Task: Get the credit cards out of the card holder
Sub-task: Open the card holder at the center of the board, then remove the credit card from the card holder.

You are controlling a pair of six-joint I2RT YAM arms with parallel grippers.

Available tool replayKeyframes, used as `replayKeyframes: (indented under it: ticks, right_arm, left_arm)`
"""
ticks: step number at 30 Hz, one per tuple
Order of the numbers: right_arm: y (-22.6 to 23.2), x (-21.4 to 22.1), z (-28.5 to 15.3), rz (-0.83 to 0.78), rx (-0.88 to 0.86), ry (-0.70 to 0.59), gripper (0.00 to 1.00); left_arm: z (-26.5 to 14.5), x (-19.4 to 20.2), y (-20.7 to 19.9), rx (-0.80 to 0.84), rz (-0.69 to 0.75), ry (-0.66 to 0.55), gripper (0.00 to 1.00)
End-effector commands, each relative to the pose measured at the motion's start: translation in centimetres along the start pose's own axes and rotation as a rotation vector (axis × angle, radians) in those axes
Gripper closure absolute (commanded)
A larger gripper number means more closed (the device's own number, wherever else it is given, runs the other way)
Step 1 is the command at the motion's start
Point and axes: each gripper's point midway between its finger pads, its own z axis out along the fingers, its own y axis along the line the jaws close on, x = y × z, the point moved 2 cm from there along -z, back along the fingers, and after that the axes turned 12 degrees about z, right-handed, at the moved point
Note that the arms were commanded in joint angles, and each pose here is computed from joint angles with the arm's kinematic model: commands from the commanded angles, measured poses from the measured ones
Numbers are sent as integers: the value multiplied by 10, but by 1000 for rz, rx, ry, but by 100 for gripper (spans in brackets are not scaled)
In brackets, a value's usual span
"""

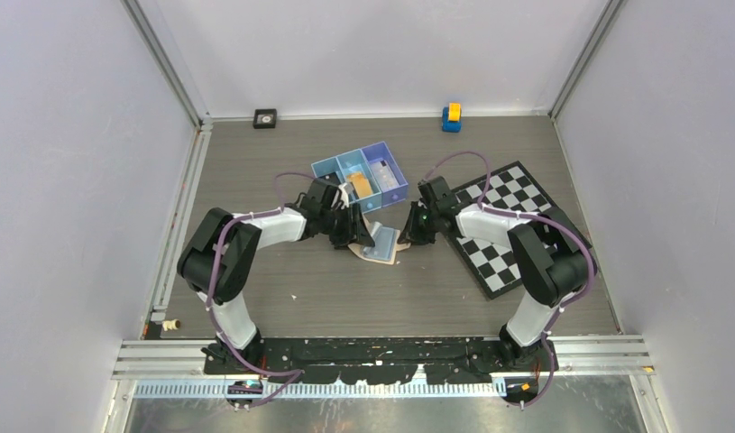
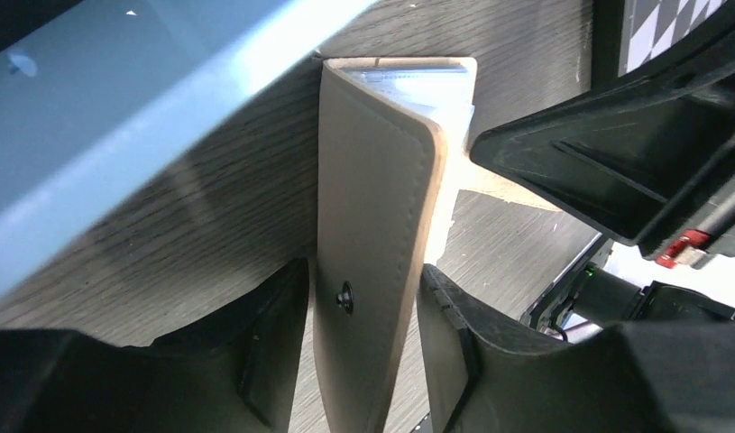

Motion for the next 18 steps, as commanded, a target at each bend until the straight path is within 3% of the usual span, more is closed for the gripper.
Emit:
replayKeyframes:
  ticks: [1, 11, 18]
  right_arm:
    - [26, -7, -10, -29, -112, -26, 97]
    - [51, -2, -31, -73, -265, -29, 99]
    - [63, 0, -37, -98, -338, -19, 99]
  left_arm:
    - [5, -3, -3, 31, 5, -1, 49]
    - [-3, -7, -23, 123, 27, -40, 33]
    - [-2, -6, -25, 89, 72, -33, 30]
